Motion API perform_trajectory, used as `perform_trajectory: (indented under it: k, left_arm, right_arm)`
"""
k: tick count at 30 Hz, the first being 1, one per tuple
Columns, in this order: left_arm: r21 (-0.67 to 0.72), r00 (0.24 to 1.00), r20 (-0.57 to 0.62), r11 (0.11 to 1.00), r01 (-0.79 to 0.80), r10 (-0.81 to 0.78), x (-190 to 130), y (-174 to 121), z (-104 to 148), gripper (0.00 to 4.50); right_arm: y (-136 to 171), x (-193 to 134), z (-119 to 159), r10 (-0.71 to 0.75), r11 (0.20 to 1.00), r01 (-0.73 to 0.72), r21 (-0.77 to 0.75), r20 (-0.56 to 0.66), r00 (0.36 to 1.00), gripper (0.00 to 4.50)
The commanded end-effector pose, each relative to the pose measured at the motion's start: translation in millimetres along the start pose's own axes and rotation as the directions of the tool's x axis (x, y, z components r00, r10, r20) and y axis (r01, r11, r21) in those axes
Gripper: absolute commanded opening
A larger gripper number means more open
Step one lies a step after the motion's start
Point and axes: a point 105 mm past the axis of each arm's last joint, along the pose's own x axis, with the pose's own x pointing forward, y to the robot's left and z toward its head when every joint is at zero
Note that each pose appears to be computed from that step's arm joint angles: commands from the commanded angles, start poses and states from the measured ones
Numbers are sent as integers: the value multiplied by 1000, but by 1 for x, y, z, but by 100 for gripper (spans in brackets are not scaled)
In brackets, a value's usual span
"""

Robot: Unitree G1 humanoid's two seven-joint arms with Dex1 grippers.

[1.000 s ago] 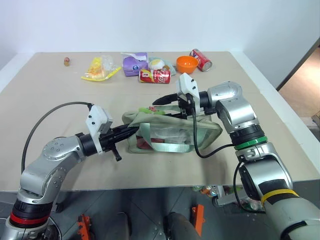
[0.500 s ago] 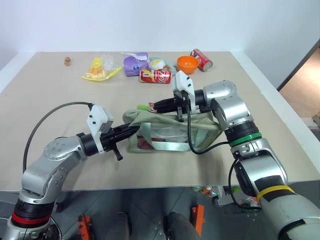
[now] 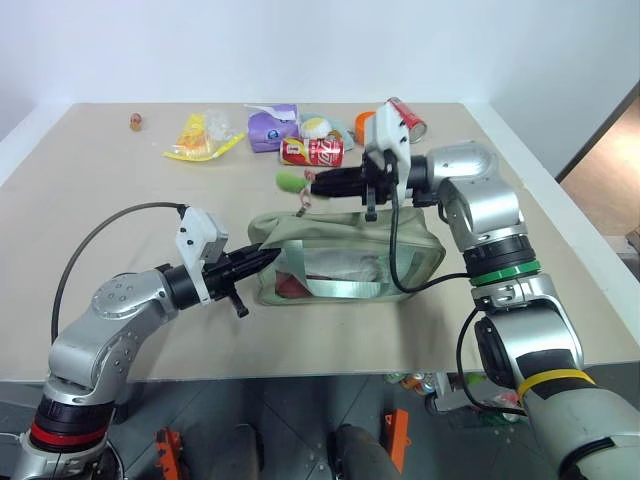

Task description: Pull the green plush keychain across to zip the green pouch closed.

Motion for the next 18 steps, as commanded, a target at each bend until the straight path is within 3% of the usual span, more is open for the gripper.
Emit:
perform_trajectory:
  k: [1, 9, 18]
  left_arm:
    - [-19, 999, 12, 999, -31, 31, 4, 5, 2, 0]
    - [52, 988, 71, 989, -141, 137, 5, 29, 21, 0]
    - [94, 981, 89, 979, -179, 171, 9, 42, 24, 0]
  right_arm:
    - [-15, -15, 36, -98, 988, 105, -113, 69, 993, 4]
    - [-32, -49, 39, -334, 923, 343, -176, 79, 939, 4]
    - [-51, -99, 31, -585, 788, 581, -204, 43, 810, 4]
